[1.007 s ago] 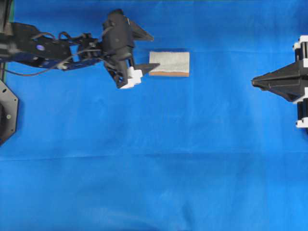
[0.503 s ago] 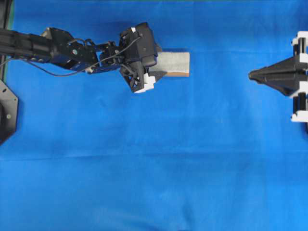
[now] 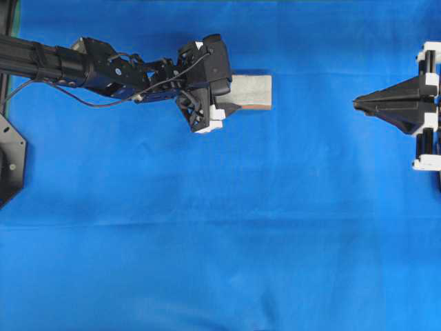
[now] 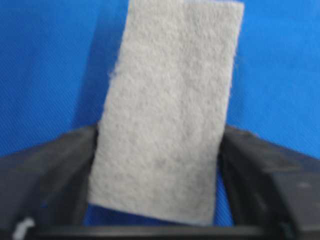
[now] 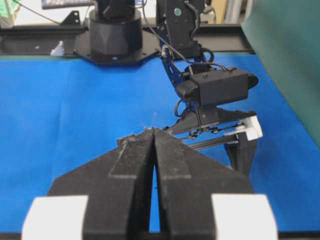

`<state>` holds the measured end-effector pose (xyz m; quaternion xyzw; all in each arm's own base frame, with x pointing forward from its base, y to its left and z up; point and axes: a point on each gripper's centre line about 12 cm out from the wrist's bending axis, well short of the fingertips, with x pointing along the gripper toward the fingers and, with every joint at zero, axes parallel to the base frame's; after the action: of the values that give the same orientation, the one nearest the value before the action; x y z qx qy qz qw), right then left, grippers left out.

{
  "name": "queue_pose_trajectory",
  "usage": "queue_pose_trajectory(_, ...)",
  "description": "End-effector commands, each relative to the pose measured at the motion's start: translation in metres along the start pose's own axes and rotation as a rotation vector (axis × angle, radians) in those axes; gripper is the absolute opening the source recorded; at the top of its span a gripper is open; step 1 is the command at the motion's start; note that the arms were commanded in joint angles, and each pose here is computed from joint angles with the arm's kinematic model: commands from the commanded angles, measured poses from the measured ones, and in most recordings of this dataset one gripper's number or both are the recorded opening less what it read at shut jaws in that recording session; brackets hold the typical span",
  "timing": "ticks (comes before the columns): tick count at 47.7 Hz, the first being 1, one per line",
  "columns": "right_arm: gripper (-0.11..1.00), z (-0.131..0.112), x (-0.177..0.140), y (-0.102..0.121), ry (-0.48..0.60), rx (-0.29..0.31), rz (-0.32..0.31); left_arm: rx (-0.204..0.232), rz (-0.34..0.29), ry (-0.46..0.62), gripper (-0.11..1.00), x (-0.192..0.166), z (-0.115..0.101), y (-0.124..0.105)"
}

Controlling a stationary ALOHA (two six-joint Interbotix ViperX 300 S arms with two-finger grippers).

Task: Hand over the sponge with the left arm and wipe it with the right arm.
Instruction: 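Lift the sponge with the left gripper and extend it toward the right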

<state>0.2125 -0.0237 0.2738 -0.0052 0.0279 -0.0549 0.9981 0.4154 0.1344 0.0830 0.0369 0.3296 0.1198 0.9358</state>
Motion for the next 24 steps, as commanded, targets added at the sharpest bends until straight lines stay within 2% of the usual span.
queue_pose_trajectory(1,0.01,0.006,0.002,-0.001,-0.015,0.000,-0.005,0.001,0.003,-0.038,0.63,-0.014,0.024,0.002)
queue_pose_trajectory(4,0.01,0.006,0.002,-0.001,-0.014,0.000,-0.006,-0.001,-0.002,-0.025,0.48,-0.020,0.027,0.002)
queue_pose_trajectory(6,0.01,0.006,0.002,-0.002,-0.012,0.000,-0.008,-0.009,-0.003,-0.019,0.44,-0.024,0.031,0.003)
queue_pose_trajectory(12,0.00,0.007,0.002,-0.002,-0.012,-0.001,-0.009,-0.034,-0.010,-0.031,0.43,-0.041,0.049,0.003)
queue_pose_trajectory(18,0.01,0.007,0.002,-0.003,-0.012,-0.001,-0.015,-0.041,-0.028,-0.068,0.43,-0.061,0.070,-0.005)
queue_pose_trajectory(24,0.01,0.006,0.002,-0.005,-0.009,0.000,-0.024,-0.027,-0.066,-0.109,0.43,-0.087,0.093,-0.022)
